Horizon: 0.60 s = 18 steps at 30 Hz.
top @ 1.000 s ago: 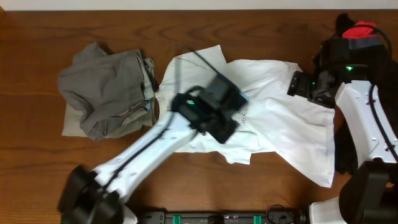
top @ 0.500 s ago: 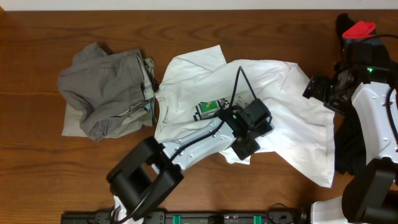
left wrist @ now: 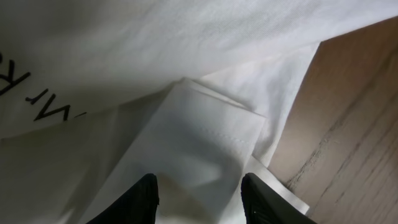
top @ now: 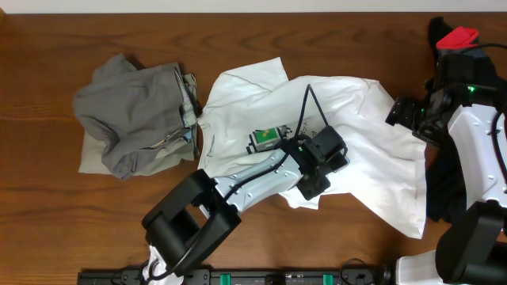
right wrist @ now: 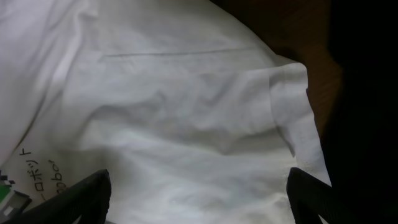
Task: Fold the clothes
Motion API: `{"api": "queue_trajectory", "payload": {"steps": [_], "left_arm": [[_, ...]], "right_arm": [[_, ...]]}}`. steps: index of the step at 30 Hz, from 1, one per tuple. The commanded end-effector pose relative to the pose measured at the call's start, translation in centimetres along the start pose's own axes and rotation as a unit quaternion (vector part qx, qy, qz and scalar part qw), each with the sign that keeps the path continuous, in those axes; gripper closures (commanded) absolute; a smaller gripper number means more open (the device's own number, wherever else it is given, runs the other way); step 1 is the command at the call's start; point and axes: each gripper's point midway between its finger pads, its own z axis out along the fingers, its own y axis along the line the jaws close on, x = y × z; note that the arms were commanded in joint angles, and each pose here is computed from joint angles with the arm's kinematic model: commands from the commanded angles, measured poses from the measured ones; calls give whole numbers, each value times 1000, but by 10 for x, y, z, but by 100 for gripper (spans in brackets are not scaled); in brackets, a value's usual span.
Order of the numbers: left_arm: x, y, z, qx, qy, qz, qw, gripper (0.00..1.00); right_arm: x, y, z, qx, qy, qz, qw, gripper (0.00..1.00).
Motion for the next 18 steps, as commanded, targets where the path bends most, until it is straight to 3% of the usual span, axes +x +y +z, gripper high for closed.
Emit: {"api": "queue_trajectory", "payload": {"steps": [1, 5, 6, 7, 13, 18], "left_arm": [[11, 4, 15, -5, 22, 1, 1000, 55], [13, 16, 15, -40, 27, 1, 999, 80], [13, 22, 12, -60, 29, 0, 998, 92], [14, 28, 8, -78, 33, -2, 996, 94], [11, 67, -56, -216, 32, -52, 975, 94], [7, 64, -121, -234, -9, -62, 970, 94]], "right_arm": [[-3, -1, -9, -4, -12, 7, 1000, 12], [-3, -1, -9, -4, -12, 7, 1000, 12], [-3, -1, -9, -4, -12, 7, 1000, 12], [-3, -1, -9, -4, -12, 7, 1000, 12], [-3, -1, -9, -4, -12, 6, 1000, 12], [-3, -1, -9, -4, -12, 5, 1000, 11]]}}
